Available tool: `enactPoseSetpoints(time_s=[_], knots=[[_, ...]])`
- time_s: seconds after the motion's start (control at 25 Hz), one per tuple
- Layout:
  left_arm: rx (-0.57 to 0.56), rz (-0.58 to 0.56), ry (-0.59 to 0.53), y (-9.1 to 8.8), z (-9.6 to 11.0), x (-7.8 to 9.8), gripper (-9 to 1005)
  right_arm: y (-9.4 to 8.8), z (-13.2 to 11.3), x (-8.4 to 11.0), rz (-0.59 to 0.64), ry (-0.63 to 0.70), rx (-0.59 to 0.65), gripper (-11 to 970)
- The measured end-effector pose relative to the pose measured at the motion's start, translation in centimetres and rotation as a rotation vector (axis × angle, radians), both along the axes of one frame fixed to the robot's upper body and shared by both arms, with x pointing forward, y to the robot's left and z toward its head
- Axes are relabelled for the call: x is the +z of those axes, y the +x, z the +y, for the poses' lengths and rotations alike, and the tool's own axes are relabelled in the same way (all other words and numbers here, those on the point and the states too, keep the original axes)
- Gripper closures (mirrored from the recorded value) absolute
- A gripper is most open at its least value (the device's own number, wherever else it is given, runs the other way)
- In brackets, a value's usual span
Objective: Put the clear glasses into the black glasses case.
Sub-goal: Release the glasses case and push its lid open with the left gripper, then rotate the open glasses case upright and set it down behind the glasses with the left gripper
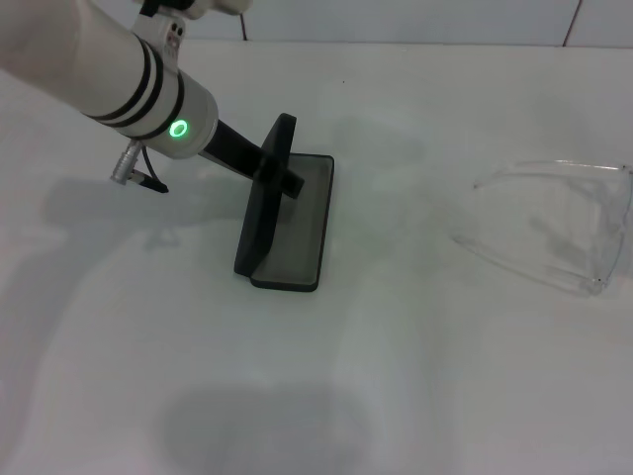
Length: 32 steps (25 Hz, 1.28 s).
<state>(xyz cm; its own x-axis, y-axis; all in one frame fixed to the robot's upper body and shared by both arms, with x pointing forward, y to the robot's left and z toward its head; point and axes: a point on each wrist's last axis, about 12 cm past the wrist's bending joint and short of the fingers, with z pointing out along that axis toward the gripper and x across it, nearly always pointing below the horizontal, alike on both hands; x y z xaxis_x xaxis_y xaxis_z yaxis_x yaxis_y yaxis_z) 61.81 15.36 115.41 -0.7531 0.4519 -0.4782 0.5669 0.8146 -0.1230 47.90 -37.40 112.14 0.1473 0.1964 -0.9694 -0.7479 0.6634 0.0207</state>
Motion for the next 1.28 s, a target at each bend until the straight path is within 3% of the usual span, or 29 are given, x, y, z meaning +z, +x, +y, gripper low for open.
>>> enactPoseSetpoints(time_s=[0.12, 0.36, 0.44, 0.68, 0.8, 0.88, 1.12, 1.24, 1.28], knots=[[-0.024, -0.009, 0.01, 0.0, 0.0, 0.0, 246, -0.1, 0.0, -0.1, 0.002, 0.002, -0.001, 212], [-0.073, -0.046, 0.02, 0.0, -0.2, 0.4, 412, -0.4, -0.3, -0.2, 0.006, 0.006, -0.017, 216], [-0.084, -0.06, 0.02, 0.0, -0.3, 0.6, 641, -0.5, -0.3, -0.2, 0.005, 0.007, -0.022, 217], [-0.127, -0.077, 0.043, -0.6, -0.7, 0.7, 793, -0.5, -0.5, -0.1, -0.006, 0.017, -0.031, 221], [-0.181, -0.12, 0.058, -1.1, -1.0, 1.1, 792, -0.7, -0.4, -0.2, -0.007, 0.025, -0.032, 223], [-0.24, -0.173, 0.067, -1.8, -1.1, 1.6, 792, -0.7, -0.5, -0.2, -0.007, 0.034, -0.038, 224], [-0.632, -0.46, 0.116, -7.1, -2.9, 2.9, 790, -1.3, -1.0, -0.5, -0.013, 0.084, -0.077, 228], [-0.81, -0.513, 0.106, -9.5, -4.4, 2.3, 789, -1.4, -1.0, -0.5, -0.02, 0.096, -0.077, 230], [-0.81, -0.513, 0.106, -9.5, -4.4, 2.3, 789, -1.4, -1.0, -0.4, -0.023, 0.097, -0.074, 231]])
